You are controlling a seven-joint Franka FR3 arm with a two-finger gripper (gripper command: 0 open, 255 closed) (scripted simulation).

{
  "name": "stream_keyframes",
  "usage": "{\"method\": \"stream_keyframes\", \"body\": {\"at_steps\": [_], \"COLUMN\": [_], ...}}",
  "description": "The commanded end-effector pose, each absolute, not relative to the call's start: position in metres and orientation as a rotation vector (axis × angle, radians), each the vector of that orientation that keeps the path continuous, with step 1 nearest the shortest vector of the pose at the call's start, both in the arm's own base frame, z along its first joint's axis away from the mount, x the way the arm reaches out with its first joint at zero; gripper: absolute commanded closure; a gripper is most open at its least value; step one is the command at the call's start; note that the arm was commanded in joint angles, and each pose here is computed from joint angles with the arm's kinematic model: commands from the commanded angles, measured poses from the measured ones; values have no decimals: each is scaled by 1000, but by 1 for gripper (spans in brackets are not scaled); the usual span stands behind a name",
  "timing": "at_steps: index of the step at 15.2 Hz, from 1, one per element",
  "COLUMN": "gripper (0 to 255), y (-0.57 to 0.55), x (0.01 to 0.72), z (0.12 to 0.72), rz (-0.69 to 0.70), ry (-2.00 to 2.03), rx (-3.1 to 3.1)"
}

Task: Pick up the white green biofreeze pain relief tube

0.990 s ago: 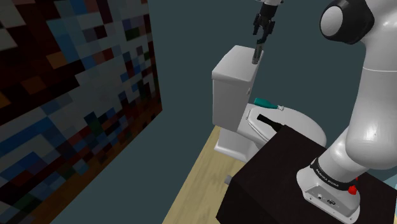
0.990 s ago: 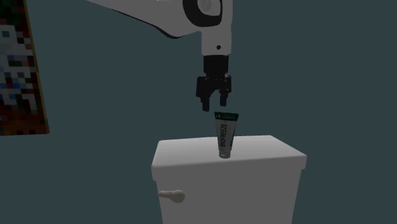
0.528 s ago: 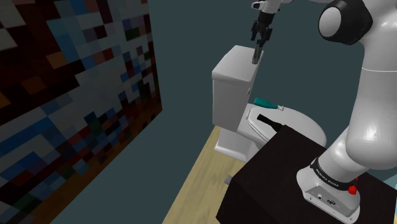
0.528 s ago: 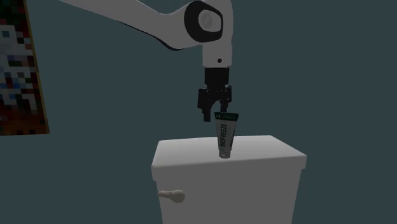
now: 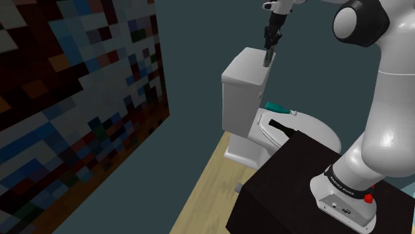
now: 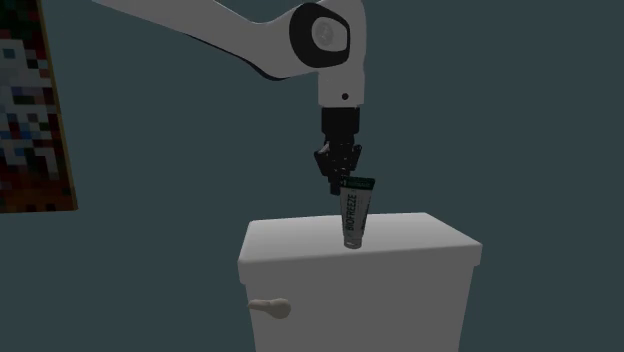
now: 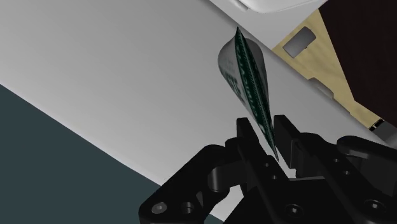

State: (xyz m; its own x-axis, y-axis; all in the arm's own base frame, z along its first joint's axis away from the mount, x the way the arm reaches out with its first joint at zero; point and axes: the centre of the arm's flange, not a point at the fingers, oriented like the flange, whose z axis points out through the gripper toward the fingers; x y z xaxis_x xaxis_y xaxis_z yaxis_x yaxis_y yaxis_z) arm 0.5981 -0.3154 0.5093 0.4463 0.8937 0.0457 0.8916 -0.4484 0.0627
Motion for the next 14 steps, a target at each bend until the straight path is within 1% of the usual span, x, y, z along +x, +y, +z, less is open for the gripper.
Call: {"method": "stream_keyframes", "body": {"at_steps": [1,3,14], "gripper": [255,255,255], "y": [-316,-315,-315], "x": [598,598,598], "z": [509,508,566], "rz": [110,110,110], "ry": [1634,1634,1634], "rx": [2648,2648,2648]}}
